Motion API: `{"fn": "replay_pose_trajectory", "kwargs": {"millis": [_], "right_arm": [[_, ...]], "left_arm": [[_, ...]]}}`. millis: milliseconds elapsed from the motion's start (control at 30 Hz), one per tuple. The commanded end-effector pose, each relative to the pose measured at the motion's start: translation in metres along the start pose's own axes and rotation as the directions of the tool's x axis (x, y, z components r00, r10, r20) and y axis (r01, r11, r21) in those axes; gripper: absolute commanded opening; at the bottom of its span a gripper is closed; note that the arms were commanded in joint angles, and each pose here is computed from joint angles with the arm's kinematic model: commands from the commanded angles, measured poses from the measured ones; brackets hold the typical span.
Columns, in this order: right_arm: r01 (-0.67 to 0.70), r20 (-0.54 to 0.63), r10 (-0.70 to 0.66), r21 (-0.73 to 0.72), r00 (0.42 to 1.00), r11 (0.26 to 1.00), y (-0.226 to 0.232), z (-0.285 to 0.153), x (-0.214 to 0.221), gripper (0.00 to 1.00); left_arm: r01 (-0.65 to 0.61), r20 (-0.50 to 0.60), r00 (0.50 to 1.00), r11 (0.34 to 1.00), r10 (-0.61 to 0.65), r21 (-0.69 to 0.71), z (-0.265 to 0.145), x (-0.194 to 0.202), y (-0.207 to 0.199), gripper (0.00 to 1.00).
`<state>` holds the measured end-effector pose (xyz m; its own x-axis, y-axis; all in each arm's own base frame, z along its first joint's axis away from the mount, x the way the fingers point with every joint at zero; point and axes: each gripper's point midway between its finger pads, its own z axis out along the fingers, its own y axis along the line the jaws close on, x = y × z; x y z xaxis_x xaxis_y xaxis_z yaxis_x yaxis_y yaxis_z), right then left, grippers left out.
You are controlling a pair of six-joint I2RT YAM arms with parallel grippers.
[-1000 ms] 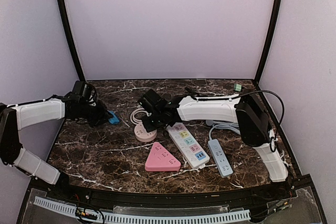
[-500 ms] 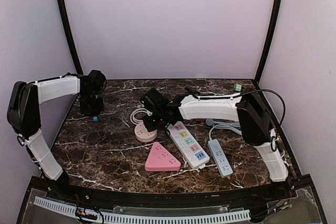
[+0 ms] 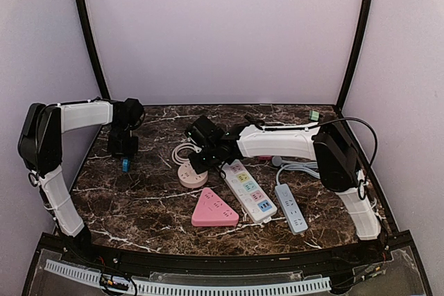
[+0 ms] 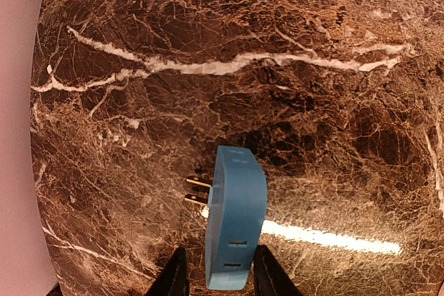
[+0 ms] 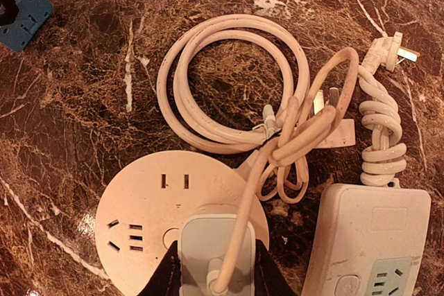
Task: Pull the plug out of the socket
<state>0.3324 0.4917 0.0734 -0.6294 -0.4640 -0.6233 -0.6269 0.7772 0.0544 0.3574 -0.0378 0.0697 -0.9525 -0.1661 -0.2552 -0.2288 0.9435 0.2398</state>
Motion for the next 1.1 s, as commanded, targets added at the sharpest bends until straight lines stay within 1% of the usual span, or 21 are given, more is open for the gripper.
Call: {"fn": "replay_pose_trajectory", "kwargs": {"millis": [0,100,300,500,600,633,667,700,733,767,800,900,933,967,1000,1033,1067], "right_arm": [[0.008,-0.094,-0.006,0.025,0.996,1.000,-0.013,0.002,0.025,0.00],[0.004,-0.098,-0.001,0.030,0.995,1.000,-0.014,0.002,0.026,0.00],[-0.005,-0.102,0.008,0.039,0.995,0.999,-0.016,0.000,0.027,0.00],[-0.009,-0.104,0.013,0.043,0.995,0.999,-0.017,-0.001,0.027,0.00],[-0.010,-0.106,0.015,0.040,0.994,0.999,-0.016,-0.001,0.027,0.00],[-0.012,-0.106,0.016,0.040,0.994,0.999,-0.016,-0.002,0.027,0.00],[-0.013,-0.105,0.017,0.038,0.994,0.999,-0.016,-0.001,0.027,0.00],[-0.014,-0.106,0.018,0.038,0.994,0.999,-0.015,-0.001,0.027,0.00],[-0.015,-0.106,0.019,0.037,0.994,0.999,-0.015,-0.002,0.026,0.00],[-0.016,-0.107,0.020,0.037,0.994,0.999,-0.015,-0.002,0.026,0.00],[-0.017,-0.109,0.021,0.037,0.994,0.999,-0.015,-0.002,0.027,0.00],[-0.018,-0.113,0.022,0.035,0.993,0.999,-0.014,-0.003,0.027,0.00],[-0.017,-0.115,0.021,0.032,0.993,0.999,-0.013,-0.003,0.028,0.02],[-0.017,-0.117,0.021,0.032,0.993,0.999,-0.013,-0.003,0.028,0.04],[-0.016,-0.119,0.020,0.032,0.993,0.999,-0.013,-0.003,0.028,0.05],[-0.016,-0.121,0.020,0.031,0.993,0.999,-0.012,-0.003,0.027,0.07],[-0.016,-0.120,0.020,0.031,0.993,0.999,-0.011,-0.003,0.027,0.08]], "left_arm": [[-0.018,-0.018,1.000,1.000,0.018,0.025,-0.001,0.002,-0.002,0.33],[-0.015,-0.016,1.000,0.998,0.016,0.055,-0.001,0.003,-0.007,0.34],[0.016,-0.015,1.000,0.982,-0.014,0.186,-0.009,0.004,-0.027,0.35],[0.059,-0.014,0.998,0.931,-0.058,0.361,-0.027,0.003,-0.053,0.36],[0.083,-0.035,0.997,0.853,-0.076,0.515,-0.044,0.005,-0.077,0.36],[0.087,-0.045,0.996,0.811,-0.075,0.579,-0.052,0.007,-0.087,0.36],[0.107,-0.062,0.994,0.788,-0.087,0.607,-0.055,0.009,-0.091,0.36],[0.110,-0.072,0.994,0.744,-0.083,0.659,-0.062,0.012,-0.100,0.36],[0.132,-0.091,0.991,0.721,-0.096,0.680,-0.065,0.014,-0.105,0.35],[0.128,-0.093,0.992,0.674,-0.087,0.727,-0.072,0.017,-0.114,0.35],[0.151,-0.114,0.989,0.652,-0.099,0.743,-0.075,0.019,-0.118,0.32],[0.152,-0.133,0.988,0.538,-0.074,0.829,-0.092,0.031,-0.143,0.25],[0.171,-0.154,0.985,0.516,-0.076,0.839,-0.095,0.034,-0.149,0.21],[0.157,-0.150,0.987,0.479,-0.053,0.864,-0.100,0.040,-0.160,0.20],[0.182,-0.178,0.983,0.467,-0.053,0.865,-0.099,0.043,-0.166,0.17],[0.169,-0.173,0.984,0.442,-0.031,0.881,-0.103,0.049,-0.175,0.16],[0.193,-0.201,0.979,0.436,-0.028,0.879,-0.100,0.053,-0.181,0.13]]}}
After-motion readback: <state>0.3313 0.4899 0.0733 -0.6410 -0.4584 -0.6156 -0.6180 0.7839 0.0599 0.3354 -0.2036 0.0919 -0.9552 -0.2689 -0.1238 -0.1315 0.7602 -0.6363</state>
